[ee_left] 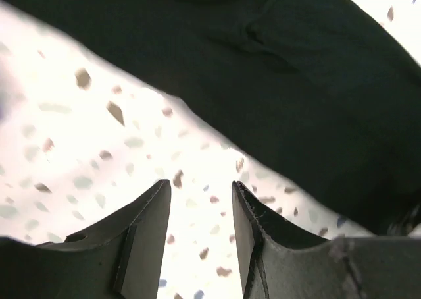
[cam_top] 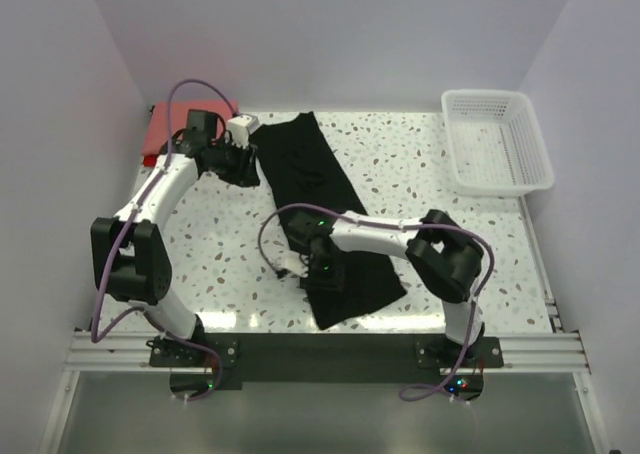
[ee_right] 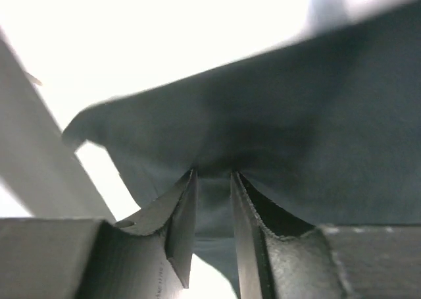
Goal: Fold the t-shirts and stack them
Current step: Fold the tshirt
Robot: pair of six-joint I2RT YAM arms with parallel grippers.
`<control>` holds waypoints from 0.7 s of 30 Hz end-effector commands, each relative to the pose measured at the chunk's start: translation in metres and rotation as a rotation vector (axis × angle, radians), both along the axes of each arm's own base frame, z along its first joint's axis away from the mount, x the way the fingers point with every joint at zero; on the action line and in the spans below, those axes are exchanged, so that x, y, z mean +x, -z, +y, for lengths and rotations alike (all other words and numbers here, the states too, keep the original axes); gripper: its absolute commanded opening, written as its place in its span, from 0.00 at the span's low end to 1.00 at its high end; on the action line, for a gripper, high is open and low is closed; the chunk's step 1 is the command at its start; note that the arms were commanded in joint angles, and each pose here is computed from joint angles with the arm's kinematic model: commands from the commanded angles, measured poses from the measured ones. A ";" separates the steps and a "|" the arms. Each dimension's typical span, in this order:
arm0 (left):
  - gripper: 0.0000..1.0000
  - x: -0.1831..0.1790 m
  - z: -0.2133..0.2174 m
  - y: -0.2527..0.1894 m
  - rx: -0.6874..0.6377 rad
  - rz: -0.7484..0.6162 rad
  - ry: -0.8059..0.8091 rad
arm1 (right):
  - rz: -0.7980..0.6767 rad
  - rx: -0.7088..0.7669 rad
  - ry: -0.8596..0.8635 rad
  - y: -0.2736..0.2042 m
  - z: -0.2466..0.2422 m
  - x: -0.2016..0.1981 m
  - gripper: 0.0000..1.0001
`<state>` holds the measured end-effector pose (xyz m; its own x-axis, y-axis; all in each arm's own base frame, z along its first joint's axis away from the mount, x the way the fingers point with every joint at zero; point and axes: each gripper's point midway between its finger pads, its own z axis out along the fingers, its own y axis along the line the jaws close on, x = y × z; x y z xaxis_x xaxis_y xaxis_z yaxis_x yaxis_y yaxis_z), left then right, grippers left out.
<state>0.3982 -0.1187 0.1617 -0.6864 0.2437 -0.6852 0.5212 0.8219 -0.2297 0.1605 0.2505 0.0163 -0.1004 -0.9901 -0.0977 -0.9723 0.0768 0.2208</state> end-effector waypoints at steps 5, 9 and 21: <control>0.45 -0.013 -0.003 0.024 -0.017 0.115 -0.004 | 0.197 0.421 0.023 -0.092 0.111 -0.042 0.39; 0.44 0.013 -0.019 0.055 -0.007 0.160 0.042 | 0.087 0.487 0.127 -0.120 0.078 0.002 0.40; 0.42 0.098 -0.089 0.142 0.061 0.227 0.155 | -0.178 0.458 0.624 -0.130 -0.046 0.137 0.40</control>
<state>0.4898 -0.1878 0.0288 -0.7883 0.3478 -0.5076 0.5456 0.7765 -0.3152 0.2831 0.2195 0.1307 -0.5342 -0.6729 -0.5116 -0.8414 0.4817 0.2451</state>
